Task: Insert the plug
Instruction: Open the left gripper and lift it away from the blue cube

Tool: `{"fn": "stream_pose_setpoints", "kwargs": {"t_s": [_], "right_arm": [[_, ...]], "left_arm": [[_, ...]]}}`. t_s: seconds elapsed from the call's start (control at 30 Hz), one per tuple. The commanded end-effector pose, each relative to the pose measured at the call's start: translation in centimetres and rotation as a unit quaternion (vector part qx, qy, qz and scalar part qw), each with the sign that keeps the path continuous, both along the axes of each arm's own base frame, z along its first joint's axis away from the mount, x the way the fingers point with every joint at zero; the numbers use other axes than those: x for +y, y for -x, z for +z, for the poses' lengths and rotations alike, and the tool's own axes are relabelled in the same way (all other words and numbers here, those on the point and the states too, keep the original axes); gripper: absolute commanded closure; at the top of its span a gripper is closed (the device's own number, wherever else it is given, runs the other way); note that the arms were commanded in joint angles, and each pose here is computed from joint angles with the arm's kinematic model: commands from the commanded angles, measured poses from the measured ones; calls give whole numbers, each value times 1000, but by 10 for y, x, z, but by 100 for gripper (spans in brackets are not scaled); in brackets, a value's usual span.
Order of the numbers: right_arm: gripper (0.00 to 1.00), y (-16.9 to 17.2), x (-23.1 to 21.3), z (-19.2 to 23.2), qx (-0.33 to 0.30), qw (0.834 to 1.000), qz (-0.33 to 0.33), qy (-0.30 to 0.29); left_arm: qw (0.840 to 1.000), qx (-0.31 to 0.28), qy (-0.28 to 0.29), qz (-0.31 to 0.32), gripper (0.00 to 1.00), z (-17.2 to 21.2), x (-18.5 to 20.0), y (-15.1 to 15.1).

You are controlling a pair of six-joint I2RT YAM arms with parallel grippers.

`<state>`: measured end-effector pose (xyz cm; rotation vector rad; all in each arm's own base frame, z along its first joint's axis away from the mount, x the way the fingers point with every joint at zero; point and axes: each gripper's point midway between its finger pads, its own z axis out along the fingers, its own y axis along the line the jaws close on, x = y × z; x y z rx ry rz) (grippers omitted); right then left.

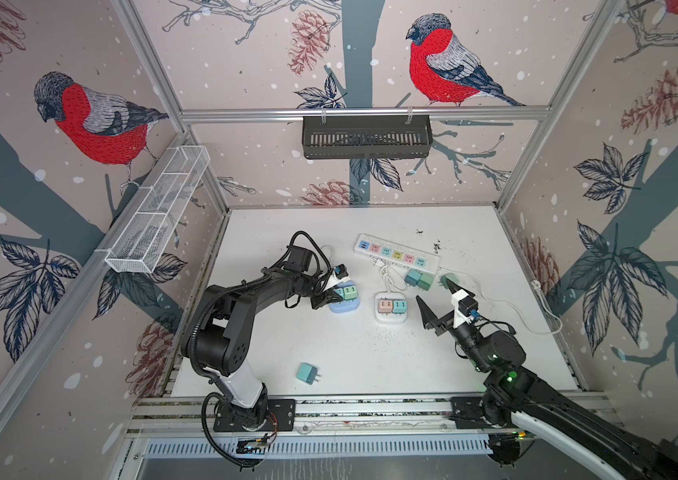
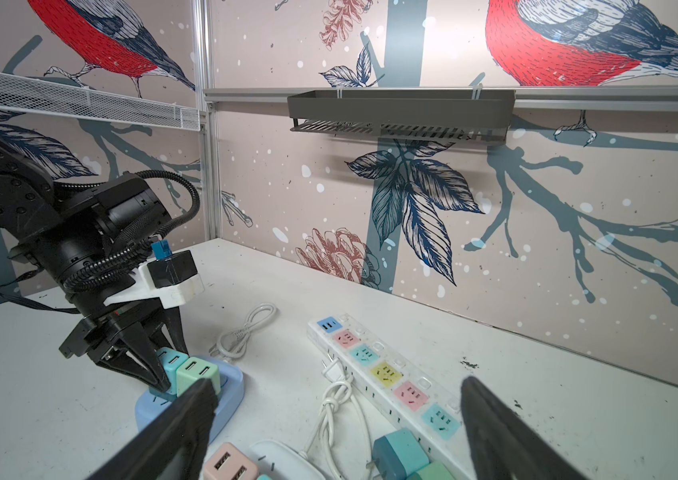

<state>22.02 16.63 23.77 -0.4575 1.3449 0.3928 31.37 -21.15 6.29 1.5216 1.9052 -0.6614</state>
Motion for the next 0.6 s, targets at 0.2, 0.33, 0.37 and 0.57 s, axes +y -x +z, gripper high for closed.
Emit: {"fn": "stream_pose_setpoints", "kwargs": {"t_s": [0.2, 0.33, 0.37, 0.57], "right_arm": [[8, 0, 0, 7, -5, 1000, 3, -16], [8, -1, -1, 6, -4, 1000, -1, -17], [8, -2, -2, 6, -4, 1000, -3, -17], [5, -7, -12, 6, 1, 999, -32, -31]], "left_arm": [[993, 36, -115, 13, 61, -31, 42, 8], [997, -24, -76, 11, 1, 1, 33, -3], [997, -46, -60, 10, 1, 15, 30, -7], [970, -231, 55, 46, 1, 132, 22, -21]]}}
